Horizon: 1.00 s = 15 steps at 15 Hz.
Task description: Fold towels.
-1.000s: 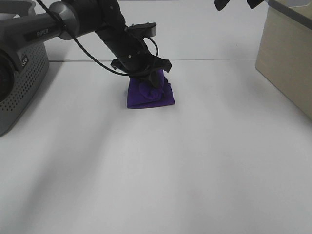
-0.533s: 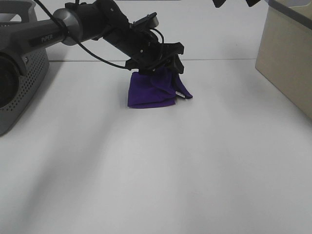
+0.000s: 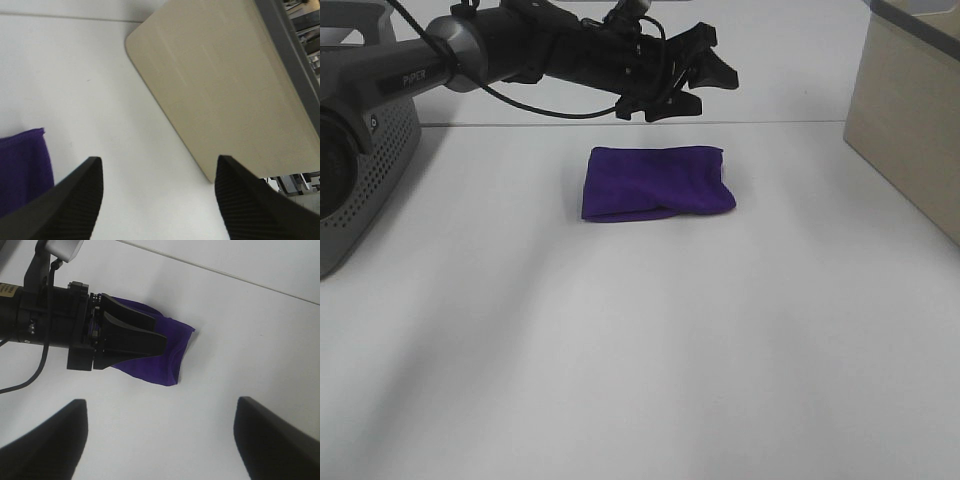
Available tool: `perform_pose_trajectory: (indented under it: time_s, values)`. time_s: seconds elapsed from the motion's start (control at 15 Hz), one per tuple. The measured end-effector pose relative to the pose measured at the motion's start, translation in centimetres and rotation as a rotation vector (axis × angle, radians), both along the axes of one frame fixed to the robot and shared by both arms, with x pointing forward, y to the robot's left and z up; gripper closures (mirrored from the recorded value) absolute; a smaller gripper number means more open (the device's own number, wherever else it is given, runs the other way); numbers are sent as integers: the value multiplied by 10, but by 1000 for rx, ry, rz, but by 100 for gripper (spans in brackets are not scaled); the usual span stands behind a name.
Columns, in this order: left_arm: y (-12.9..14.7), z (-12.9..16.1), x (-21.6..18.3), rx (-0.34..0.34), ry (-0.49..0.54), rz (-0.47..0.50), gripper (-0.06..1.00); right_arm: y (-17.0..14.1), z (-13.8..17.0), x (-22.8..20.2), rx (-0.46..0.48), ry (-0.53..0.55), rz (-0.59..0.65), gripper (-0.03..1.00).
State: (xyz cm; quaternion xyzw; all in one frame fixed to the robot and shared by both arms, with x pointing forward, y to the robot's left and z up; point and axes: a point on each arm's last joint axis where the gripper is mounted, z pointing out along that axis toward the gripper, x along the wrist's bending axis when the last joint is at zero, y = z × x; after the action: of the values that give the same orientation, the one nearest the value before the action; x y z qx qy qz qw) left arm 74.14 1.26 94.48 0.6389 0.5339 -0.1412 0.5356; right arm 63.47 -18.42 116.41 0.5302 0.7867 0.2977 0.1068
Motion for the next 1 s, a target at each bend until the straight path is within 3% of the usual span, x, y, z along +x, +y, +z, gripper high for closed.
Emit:
perform_pose_trajectory:
  time_s: [0.2, 0.33, 0.4, 0.47, 0.53, 0.6, 0.73, 0.8, 1.0]
  values:
    - [5, 14, 1, 15, -118, -48, 35, -1, 5, -3, 0, -12, -1, 18]
    - [30, 50, 2, 119, -184, -61, 35, -5, 12, -8, -24, -37, -8, 18]
    - [50, 72, 2, 211, -202, -39, 35, -7, 16, -10, -37, -51, -17, 18]
    - [72, 94, -1, 350, -216, -10, 35, -7, 17, -11, -39, -53, -23, 18]
    - [80, 101, -3, 435, -223, 1, 35, -8, 18, -12, -38, -52, -42, 18]
    - [112, 128, -19, 731, -163, 59, 35, -10, 19, -11, -50, -54, -57, 18]
    - [136, 138, -29, 938, -76, 129, 35, -13, 23, -14, -63, -66, -81, 18]
    - [148, 144, -30, 985, -68, 161, 35, -15, 26, -16, -68, -73, -102, 18]
    - [181, 167, -32, 981, -71, 254, 35, -37, 27, -12, -72, -66, -215, 18]
